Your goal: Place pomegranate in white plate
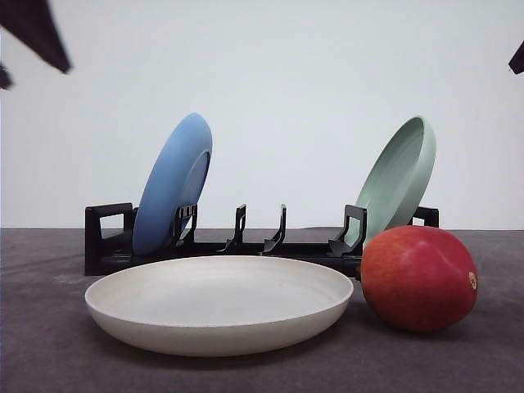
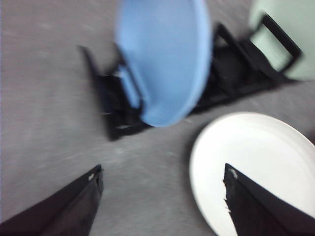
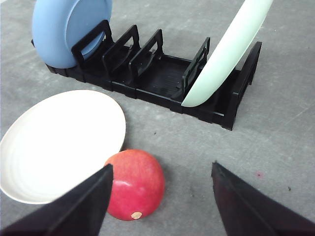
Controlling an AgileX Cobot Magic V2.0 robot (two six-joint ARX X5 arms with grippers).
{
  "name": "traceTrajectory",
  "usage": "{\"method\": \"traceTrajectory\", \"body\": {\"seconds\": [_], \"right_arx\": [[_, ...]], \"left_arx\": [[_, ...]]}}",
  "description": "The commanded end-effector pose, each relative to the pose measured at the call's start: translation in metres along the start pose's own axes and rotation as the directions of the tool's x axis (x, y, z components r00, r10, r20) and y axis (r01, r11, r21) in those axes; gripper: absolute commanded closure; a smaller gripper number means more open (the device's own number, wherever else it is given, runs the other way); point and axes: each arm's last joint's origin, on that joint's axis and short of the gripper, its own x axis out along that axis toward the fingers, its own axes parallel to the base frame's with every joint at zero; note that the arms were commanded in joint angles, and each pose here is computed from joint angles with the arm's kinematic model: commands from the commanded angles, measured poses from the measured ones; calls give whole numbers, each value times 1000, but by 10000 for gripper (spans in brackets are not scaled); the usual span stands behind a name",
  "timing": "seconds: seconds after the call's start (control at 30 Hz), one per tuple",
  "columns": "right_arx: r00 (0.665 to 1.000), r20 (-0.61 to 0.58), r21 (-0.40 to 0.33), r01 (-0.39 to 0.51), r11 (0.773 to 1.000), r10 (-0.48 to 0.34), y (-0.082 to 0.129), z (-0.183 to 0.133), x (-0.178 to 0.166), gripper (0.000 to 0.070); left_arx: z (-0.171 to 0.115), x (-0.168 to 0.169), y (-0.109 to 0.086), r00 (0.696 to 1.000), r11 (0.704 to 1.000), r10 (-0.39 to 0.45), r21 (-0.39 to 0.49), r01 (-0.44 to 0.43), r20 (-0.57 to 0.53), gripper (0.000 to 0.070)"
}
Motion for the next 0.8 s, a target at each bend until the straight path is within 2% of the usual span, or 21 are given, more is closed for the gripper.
{"method": "traceTrajectory", "body": {"seconds": [0.0,0.23,0.43,0.57,0.67,0.77], "right_arx": [[1000,22,13,-15,1000,14,2,6,-3,300],[998,8,85,-68,994,67,3,5,-3,300],[984,-132,174,-96,980,120,9,7,8,300],[966,-238,159,-66,985,103,15,13,24,300],[948,-313,113,-22,993,56,23,20,38,299],[931,-364,40,-6,999,20,30,26,53,265]], "left_arx": [[-5,0,4,1000,1000,14,-15,-14,14,225],[-35,-7,16,996,997,40,-63,-35,74,226],[-40,-8,17,996,997,50,-69,-45,74,226],[-39,-8,18,996,997,50,-68,-45,80,227],[-39,-8,17,996,997,50,-68,-44,80,227],[-39,-8,17,996,997,50,-68,-44,80,228]]}}
